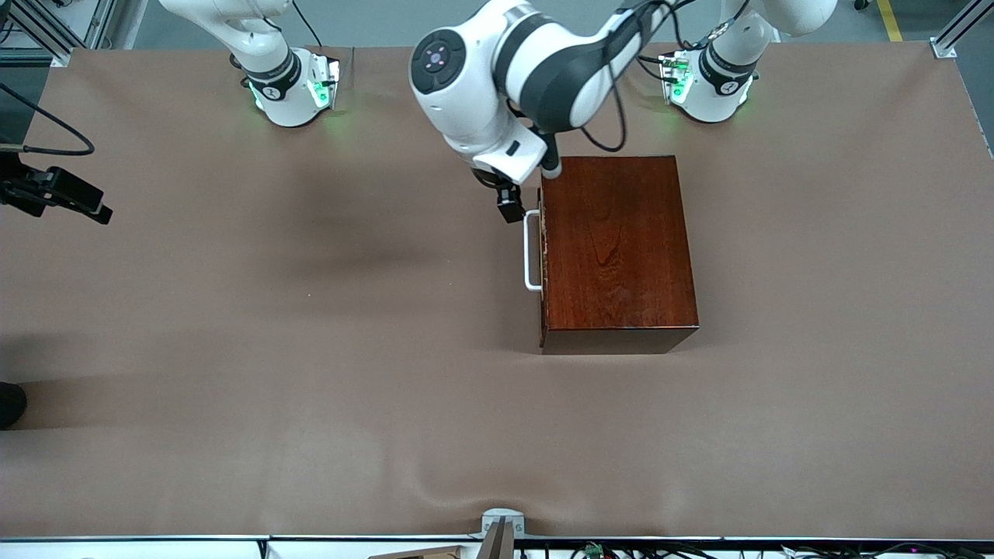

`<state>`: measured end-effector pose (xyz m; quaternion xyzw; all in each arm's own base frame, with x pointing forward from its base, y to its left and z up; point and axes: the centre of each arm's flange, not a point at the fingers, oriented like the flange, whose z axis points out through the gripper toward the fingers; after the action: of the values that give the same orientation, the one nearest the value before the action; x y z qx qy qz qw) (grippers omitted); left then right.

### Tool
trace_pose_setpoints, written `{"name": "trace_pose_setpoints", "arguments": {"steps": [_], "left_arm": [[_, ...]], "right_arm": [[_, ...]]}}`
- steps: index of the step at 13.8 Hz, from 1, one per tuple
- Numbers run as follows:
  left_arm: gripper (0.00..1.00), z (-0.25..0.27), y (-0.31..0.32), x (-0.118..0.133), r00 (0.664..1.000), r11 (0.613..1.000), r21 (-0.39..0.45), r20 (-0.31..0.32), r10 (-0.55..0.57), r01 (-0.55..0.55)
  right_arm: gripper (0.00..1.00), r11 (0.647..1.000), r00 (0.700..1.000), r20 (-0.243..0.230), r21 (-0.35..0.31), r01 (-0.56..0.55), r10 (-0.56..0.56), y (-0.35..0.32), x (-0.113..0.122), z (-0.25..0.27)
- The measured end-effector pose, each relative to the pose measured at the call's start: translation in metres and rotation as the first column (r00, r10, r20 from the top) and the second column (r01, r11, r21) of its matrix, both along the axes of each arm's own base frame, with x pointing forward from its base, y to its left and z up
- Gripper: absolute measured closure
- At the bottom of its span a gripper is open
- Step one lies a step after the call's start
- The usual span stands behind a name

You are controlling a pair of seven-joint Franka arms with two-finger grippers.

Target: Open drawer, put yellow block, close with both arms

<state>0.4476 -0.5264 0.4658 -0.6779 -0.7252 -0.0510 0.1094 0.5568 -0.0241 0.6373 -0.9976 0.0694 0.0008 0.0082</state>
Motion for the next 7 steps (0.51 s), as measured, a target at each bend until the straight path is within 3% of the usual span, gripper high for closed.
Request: {"name": "trace_pose_setpoints", "arguments": {"steps": [7], "left_arm": [[0.0, 0.054, 0.138, 0.107, 1.0, 0.996, -0.083, -0.001, -0.025, 0.025]], "right_arm": [[0.0, 1.0, 1.0, 0.003, -0.001, 0.0, 0.0, 0.0, 0.0, 0.0]]}}
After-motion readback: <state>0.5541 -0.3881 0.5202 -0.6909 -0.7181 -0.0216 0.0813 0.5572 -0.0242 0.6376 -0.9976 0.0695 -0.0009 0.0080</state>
